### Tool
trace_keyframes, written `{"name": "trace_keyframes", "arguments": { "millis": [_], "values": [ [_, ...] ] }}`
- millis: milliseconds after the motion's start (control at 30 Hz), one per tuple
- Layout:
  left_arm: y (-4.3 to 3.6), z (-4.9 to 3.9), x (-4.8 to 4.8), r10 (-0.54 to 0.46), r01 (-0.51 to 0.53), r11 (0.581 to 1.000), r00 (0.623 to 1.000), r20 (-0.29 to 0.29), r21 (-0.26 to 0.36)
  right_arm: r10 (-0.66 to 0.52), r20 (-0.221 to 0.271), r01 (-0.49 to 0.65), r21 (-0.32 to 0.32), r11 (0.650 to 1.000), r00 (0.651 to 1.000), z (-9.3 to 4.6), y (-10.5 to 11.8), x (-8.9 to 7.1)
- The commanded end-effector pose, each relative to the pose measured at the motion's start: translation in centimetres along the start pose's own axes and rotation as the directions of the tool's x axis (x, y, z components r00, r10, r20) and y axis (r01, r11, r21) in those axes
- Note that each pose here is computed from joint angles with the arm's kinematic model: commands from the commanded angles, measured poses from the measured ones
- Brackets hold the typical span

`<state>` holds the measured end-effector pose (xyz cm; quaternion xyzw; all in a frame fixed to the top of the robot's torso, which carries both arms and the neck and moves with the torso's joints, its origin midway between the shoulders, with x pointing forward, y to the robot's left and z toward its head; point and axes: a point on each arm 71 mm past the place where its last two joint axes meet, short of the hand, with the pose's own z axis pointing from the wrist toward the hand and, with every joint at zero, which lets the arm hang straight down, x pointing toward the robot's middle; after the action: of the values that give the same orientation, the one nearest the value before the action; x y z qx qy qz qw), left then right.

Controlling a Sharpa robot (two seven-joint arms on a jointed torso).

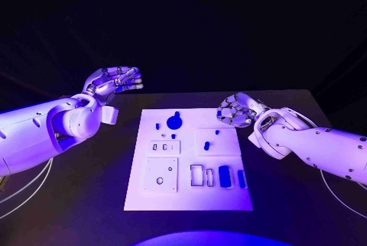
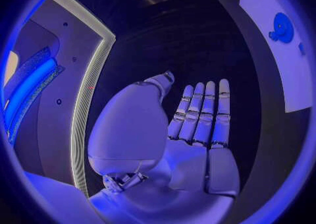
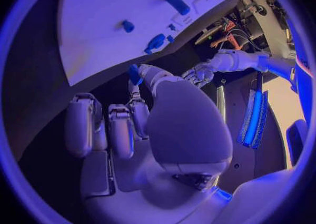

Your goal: Assemble the parts on the task board

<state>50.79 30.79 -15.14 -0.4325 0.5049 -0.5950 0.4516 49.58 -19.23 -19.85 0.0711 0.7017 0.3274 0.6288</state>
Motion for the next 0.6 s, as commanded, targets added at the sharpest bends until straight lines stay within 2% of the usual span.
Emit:
{"name": "trace_keyframes", "arguments": {
  "millis": [33, 333, 600],
  "values": [
    [-0.05, 0.06, 0.63, -0.009, 0.009, 1.0, 1.0, -0.024, 0.005, -0.011, 0.019, 0.011, 0.001, 1.0, 1.0, -0.2, 1.6, 0.4],
    [0.12, 0.2, 1.99, -0.019, 0.018, 1.0, 0.999, -0.043, -0.009, -0.009, -0.098, -0.001, -0.102, 0.995, 0.995, 0.3, 7.6, 4.0],
    [0.19, 0.28, 3.28, -0.029, 0.028, 0.999, 0.998, -0.064, -0.015, -0.102, -0.142, 0.08, -0.157, 0.984, 0.985, 0.8, 10.0, 6.6]
  ]
}}
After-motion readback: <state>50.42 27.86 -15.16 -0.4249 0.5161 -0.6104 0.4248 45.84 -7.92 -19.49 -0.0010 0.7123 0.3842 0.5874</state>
